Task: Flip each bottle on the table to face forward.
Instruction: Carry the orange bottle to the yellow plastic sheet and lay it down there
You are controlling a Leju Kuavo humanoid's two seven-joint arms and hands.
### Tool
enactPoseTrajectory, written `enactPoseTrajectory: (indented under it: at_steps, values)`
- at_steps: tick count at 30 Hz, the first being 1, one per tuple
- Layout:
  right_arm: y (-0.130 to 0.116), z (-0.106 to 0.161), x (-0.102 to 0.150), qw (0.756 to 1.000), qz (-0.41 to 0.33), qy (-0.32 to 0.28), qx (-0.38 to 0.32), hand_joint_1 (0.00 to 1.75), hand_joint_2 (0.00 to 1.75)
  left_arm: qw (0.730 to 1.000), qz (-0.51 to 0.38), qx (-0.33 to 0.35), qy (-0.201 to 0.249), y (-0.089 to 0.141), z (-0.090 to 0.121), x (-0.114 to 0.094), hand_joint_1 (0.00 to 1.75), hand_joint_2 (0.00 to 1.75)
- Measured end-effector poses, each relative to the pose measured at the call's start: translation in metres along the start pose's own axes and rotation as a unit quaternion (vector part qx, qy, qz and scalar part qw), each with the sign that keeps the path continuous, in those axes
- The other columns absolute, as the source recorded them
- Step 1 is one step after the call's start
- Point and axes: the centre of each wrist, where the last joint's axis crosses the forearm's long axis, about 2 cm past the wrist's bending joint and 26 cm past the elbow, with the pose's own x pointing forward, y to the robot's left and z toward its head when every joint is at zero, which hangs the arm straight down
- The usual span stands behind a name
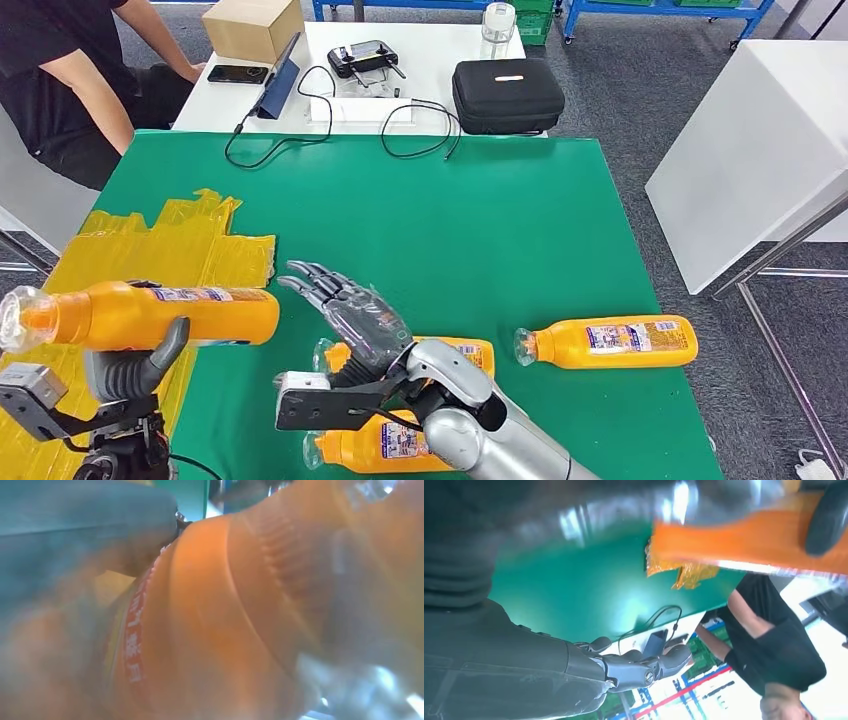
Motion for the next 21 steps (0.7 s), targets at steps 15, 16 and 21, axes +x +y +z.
enactPoseTrajectory:
  at_steps: [15,16,21]
  values:
    - [-0.010,0.057,-0.014,0.999,-0.025,-0.008,-0.035,0.00,0.00,0.776,-0.621,0.028,-0.108,0.040,0.005,0.015,1.75,1.75]
    - [-0.011,0.059,-0.015,0.999,-0.027,-0.009,-0.034,0.00,0.00,0.745,-0.658,0.014,-0.111,0.043,0.007,0.013,1.75,1.75]
    - [-0.014,0.064,-0.019,0.999,-0.034,-0.009,-0.027,0.00,0.00,0.664,-0.741,-0.051,-0.086,0.059,0.019,-0.007,1.75,1.75]
